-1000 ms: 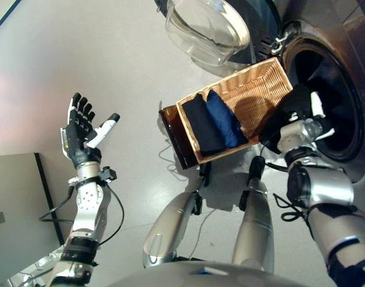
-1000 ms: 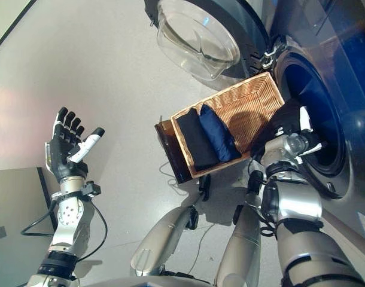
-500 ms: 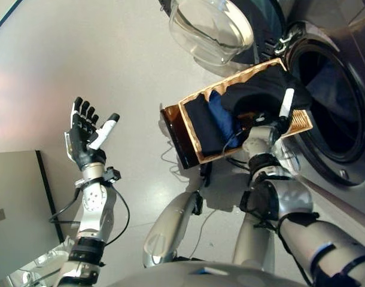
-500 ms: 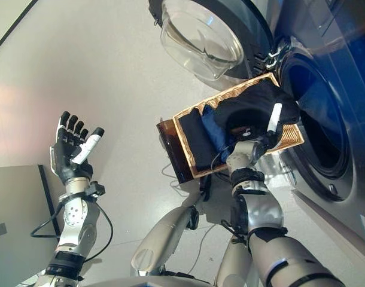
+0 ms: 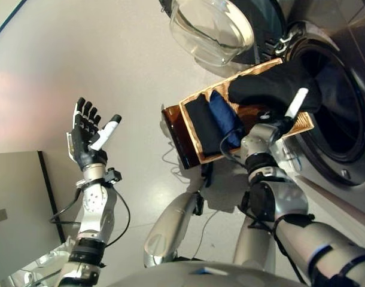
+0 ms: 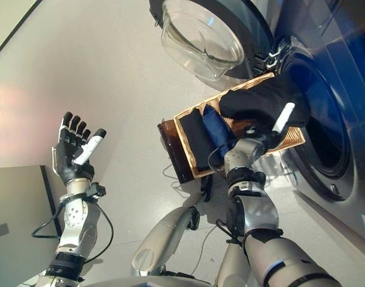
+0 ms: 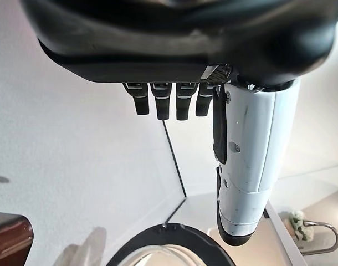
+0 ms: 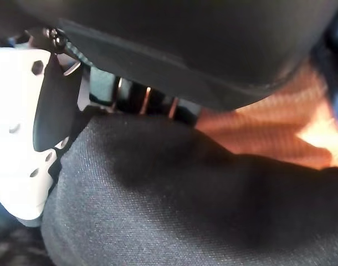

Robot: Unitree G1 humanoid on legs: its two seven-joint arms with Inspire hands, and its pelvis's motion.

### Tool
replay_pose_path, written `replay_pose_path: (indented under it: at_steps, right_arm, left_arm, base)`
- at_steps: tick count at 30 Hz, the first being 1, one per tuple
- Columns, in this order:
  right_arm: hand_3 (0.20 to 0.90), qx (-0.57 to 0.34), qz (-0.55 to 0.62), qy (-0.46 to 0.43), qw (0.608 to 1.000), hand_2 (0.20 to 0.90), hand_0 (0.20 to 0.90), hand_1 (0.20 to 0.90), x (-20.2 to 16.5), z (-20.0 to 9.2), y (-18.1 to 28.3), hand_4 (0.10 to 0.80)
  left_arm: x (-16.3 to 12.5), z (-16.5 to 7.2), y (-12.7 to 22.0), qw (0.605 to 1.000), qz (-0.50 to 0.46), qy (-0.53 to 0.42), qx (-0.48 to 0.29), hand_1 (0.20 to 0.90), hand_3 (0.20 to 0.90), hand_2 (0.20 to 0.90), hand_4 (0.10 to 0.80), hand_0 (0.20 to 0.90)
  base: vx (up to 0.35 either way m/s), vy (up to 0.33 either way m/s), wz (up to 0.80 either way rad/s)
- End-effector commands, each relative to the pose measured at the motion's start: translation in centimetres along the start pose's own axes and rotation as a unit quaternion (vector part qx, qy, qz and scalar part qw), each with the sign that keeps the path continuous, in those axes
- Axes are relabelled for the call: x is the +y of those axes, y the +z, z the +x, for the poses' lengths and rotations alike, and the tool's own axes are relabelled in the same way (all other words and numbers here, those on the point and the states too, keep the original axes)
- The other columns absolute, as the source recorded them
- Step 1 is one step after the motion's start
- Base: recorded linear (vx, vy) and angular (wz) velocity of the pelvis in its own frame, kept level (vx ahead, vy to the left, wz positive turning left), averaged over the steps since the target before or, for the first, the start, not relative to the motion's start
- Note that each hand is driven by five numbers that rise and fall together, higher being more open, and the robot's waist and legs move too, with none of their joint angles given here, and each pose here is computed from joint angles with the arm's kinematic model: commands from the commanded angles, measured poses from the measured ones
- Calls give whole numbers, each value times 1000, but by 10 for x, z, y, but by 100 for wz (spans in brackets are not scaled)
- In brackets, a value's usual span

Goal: Pick up the clothes and place them into the washing machine

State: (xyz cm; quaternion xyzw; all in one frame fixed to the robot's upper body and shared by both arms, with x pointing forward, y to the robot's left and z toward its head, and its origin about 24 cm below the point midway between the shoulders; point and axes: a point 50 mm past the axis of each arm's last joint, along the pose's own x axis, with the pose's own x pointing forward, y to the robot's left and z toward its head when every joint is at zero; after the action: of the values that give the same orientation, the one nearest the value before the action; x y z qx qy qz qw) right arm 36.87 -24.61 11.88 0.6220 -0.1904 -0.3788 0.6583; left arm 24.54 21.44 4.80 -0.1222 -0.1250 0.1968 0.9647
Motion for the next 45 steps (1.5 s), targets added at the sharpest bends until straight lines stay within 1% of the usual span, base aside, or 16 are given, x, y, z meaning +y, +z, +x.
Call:
replay_pose_path:
  at_steps: [1,5,6,7,10,13,16,17,28,31,37,39,40,41,43,45]
  right_arm:
    - [200,-165,54,160,972,200,200,200,94,6,76,300]
    - [200,-295,101,245,918,200,200,200,169,-15,151,300]
    - [313,-310,92,257,910,313,313,313,184,-21,159,380]
    - [900,-319,73,260,908,900,900,900,194,-22,164,800]
    - [900,-279,-12,259,925,900,900,900,194,-14,137,800]
    - [900,-209,-61,245,945,900,900,900,171,-2,101,800]
    - [900,-183,-82,225,953,900,900,900,152,4,86,800]
    - [900,-157,-95,206,961,900,900,900,136,8,71,800]
    - [900,-54,-212,120,968,900,900,900,49,12,18,800]
    - [900,-9,-272,100,957,900,900,900,17,7,-1,800]
    - [900,36,-331,98,938,900,900,900,-8,-3,-19,800]
    - [900,55,-420,116,898,900,900,900,-24,-8,-27,800]
    - [900,56,-421,116,898,900,900,900,-25,-8,-27,800]
    - [900,58,-511,124,849,900,900,900,-34,-4,-26,800]
    - [900,68,-543,135,826,900,900,900,-38,-7,-32,800]
    - [900,73,-550,132,821,900,900,900,-42,-9,-33,800]
  left_arm:
    - [17,3,21,997,1,10,-75,900,900,900,800,900]
    - [31,-2,16,998,30,8,-58,900,900,900,800,900]
    - [31,-4,14,998,28,6,-51,900,900,900,800,900]
    - [34,-6,14,998,30,7,-49,900,900,900,800,900]
    - [36,-5,8,999,19,21,-34,900,900,900,800,900]
    - [34,-6,4,999,6,24,-25,900,900,900,800,900]
    - [33,-8,1,1000,-3,22,-16,900,900,900,800,900]
    - [31,-10,-3,1000,-5,18,-6,900,900,900,800,900]
    - [33,-10,-7,1000,-5,26,7,900,900,900,800,900]
    - [35,-9,-5,1000,1,24,3,900,900,900,800,900]
    - [39,-9,-7,999,3,34,10,900,900,900,800,900]
    - [43,-9,-6,999,6,38,9,900,900,900,800,900]
    - [44,-9,-6,999,6,38,9,900,900,900,800,900]
    - [48,-10,-7,999,17,39,15,900,900,900,800,900]
    - [50,-10,-6,999,20,39,15,900,900,900,800,900]
    - [52,-10,-5,999,16,43,14,900,900,900,800,900]
  base:
    - [26,25,4]
    - [33,66,8]
    - [34,104,-4]
    - [33,73,-13]
    - [24,28,-19]
    - [5,-12,-16]
    - [0,-21,-13]
    - [-1,-18,-6]
    - [-18,-24,3]
    - [-31,-60,12]
    - [-7,-65,0]
    - [-17,-85,-3]
    - [-8,-41,3]
    - [-1,-44,12]
    - [-2,-43,10]
    - [0,-30,4]
